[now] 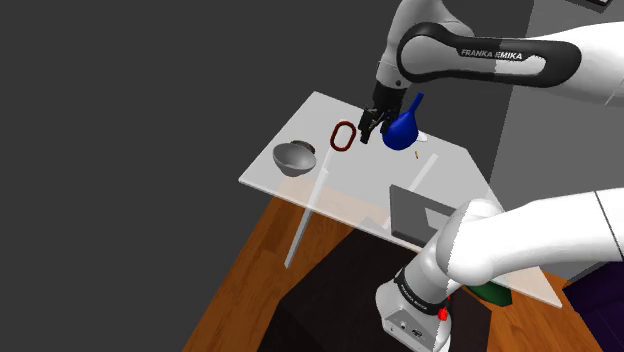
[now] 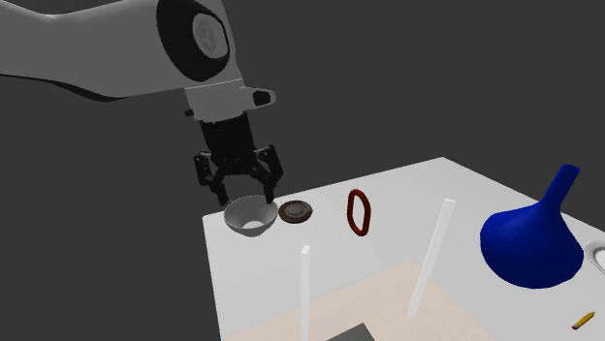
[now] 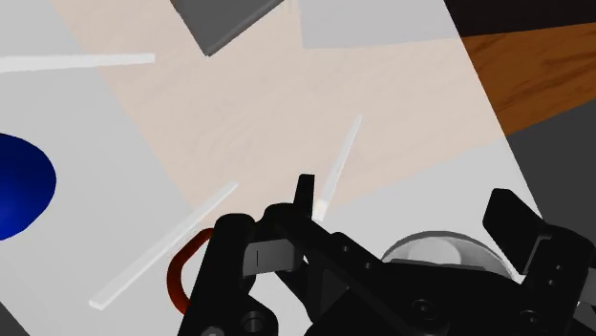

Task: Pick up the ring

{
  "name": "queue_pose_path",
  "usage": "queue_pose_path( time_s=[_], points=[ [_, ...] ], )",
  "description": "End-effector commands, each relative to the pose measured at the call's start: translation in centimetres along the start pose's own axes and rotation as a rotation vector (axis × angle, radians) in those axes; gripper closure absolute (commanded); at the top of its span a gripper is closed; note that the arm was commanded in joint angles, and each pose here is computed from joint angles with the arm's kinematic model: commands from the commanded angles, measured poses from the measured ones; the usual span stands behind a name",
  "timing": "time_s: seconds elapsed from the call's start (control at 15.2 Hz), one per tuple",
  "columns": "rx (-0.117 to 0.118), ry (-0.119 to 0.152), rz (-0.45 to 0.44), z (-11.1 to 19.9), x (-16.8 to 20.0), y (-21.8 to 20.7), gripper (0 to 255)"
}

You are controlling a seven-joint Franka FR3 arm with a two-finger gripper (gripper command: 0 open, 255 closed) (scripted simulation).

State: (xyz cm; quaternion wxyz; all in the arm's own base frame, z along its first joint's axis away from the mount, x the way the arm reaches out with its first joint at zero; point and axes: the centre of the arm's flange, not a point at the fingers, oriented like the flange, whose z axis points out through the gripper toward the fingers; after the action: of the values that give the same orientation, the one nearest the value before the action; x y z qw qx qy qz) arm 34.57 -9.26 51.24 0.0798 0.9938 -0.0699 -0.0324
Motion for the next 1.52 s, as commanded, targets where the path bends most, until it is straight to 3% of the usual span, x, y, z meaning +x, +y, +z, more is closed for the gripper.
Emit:
queue_pose_path(
  time_s=[0.0, 1.45],
  points=[
    [-0.017, 0.002, -0.014, 0.9, 1.7, 1.5, 0],
    [-0.186, 0.01, -0.158, 12.0, 19.9, 18.4, 0]
  ],
)
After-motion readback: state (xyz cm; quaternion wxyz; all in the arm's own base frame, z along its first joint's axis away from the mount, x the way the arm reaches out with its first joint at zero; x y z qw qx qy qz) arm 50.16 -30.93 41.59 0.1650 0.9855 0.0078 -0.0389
